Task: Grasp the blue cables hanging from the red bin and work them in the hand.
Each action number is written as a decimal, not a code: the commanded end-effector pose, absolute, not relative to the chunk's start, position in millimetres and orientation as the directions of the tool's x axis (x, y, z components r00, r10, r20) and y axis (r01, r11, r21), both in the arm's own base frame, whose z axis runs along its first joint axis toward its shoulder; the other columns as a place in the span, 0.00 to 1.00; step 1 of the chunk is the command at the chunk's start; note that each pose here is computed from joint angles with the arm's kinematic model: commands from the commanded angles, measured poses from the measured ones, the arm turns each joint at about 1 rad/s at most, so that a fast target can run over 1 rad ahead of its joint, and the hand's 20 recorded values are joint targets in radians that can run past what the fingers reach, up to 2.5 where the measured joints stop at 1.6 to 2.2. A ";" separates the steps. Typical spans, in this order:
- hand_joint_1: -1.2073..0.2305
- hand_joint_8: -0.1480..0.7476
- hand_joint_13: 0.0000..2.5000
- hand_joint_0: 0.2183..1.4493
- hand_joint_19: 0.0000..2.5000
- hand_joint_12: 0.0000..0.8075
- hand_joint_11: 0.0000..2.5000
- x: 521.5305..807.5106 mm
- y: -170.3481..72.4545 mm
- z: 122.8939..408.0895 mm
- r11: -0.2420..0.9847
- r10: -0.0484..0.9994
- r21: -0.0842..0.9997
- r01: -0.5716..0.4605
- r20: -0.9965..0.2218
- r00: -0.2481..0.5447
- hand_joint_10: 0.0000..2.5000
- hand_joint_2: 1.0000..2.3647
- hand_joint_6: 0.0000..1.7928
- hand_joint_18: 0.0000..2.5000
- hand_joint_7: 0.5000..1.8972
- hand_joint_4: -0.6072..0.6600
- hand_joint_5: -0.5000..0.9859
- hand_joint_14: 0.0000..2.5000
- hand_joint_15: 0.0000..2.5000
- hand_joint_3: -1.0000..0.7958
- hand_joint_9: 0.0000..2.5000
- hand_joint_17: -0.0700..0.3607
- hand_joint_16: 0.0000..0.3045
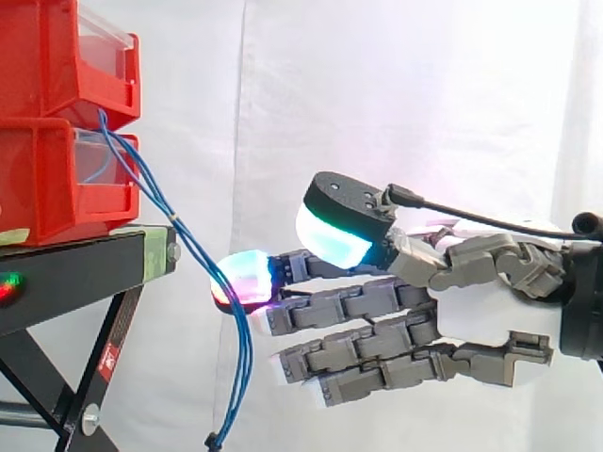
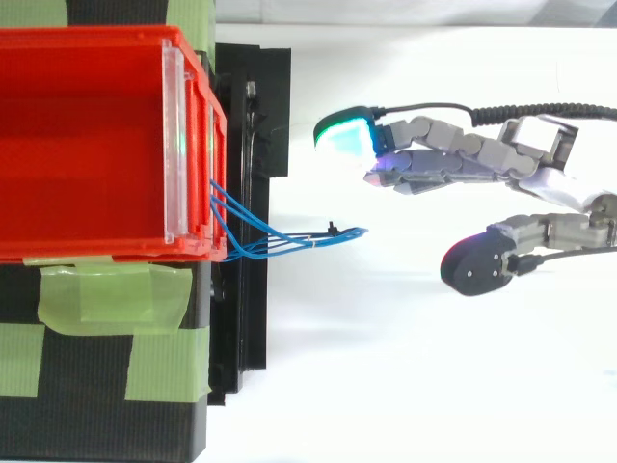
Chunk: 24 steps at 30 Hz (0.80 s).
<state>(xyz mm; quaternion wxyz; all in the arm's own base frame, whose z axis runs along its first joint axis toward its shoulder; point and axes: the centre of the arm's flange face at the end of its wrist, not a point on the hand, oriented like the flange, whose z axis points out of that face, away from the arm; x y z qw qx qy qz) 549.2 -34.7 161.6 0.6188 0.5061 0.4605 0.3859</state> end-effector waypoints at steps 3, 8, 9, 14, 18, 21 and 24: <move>0.47 0.46 0.10 0.49 0.07 0.37 0.02 551.1 -23.8 144.8 0.203 0.944 0.979 0.011 -0.198 0.264 0.00 0.00 0.00 0.09 0.10 0.63 0.16 0.00 0.05 0.07 0.12 0.37 0.13; 0.47 0.46 0.10 0.49 0.07 0.36 0.02 562.2 -13.3 114.3 0.147 0.958 0.989 0.019 -0.147 0.247 0.00 0.00 0.00 0.08 0.10 0.63 0.15 0.00 0.05 0.07 0.12 0.36 0.12; 0.47 0.46 0.10 0.49 0.07 0.36 0.02 567.2 -10.7 106.9 0.126 0.961 0.992 0.016 -0.126 0.244 0.00 0.00 0.00 0.08 0.10 0.64 0.15 0.00 0.05 0.07 0.13 0.36 0.12; 0.47 0.47 0.10 0.50 0.06 0.36 0.03 577.4 -7.4 109.0 0.119 0.962 0.993 0.001 -0.115 0.246 0.00 0.00 0.00 0.08 0.10 0.64 0.15 0.00 0.05 0.07 0.13 0.36 0.12; 0.47 0.47 0.10 0.50 0.05 0.35 0.03 578.2 -7.1 109.6 0.131 0.961 0.991 0.001 -0.127 0.247 0.00 0.00 0.00 0.08 0.10 0.64 0.15 0.00 0.04 0.07 0.13 0.35 0.12; 0.47 0.47 0.10 0.50 0.05 0.35 0.02 578.5 -6.0 109.9 0.142 0.960 0.990 0.001 -0.138 0.244 0.00 0.00 0.00 0.08 0.10 0.64 0.15 0.00 0.04 0.07 0.13 0.35 0.12; 0.47 0.47 0.10 0.50 0.05 0.35 0.03 578.5 -6.2 109.9 0.149 0.958 0.989 0.003 -0.145 0.245 0.00 0.00 0.00 0.08 0.10 0.64 0.15 0.00 0.04 0.07 0.13 0.35 0.12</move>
